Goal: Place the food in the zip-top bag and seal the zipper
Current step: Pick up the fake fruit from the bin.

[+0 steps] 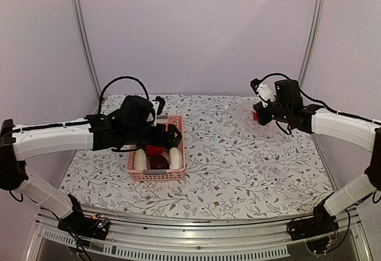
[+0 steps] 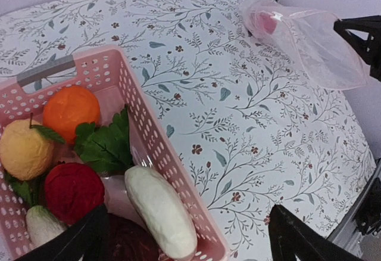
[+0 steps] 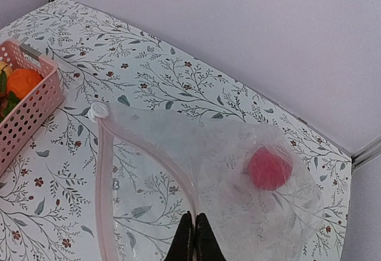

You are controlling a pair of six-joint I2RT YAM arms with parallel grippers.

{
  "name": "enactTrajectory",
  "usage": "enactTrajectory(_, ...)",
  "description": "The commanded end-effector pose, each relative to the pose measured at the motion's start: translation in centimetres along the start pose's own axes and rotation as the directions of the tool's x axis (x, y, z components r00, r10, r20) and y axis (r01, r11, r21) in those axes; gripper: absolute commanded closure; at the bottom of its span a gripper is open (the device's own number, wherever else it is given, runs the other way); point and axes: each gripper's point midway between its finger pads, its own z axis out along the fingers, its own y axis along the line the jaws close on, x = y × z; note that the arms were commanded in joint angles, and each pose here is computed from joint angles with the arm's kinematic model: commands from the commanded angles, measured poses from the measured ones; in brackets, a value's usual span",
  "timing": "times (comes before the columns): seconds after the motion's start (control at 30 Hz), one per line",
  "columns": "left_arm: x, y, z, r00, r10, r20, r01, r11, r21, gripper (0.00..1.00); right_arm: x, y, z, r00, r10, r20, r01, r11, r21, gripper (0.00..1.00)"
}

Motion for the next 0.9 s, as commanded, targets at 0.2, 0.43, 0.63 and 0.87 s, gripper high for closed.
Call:
enactTrajectory(0.2,7.8,5.5,-0.3,0.959,-0.062,-0.278,-0.012,0.967,-0.254,0.13,1.4,-0.1,0.7,0.999,-0.012,-0.033,0.013,1.0,0.009,1.0)
enactTrajectory(0.43,11.3,6.3,1.3,0.899,-0.07,-0.433,-0.072,0.95,-0.303,0.13,1.3,-0.1,0.7,0.999,-0.014,-0.031,0.014,1.0,0.01,1.0)
enactTrajectory(0.63,12.4,6.7,2.3,0.88,-0.073,-0.47,-0.091,0.944,-0.317,0.16,1.3,0.0,0.7,0.999,-0.014,-0.03,0.014,1.0,0.005,1.0)
enactTrajectory(0.87,13.1,6.3,3.7,0.863,-0.059,-0.502,-0.109,0.948,-0.299,0.2,1.3,0.0,0.7,0.999,-0.014,-0.031,0.014,1.0,0.005,1.0)
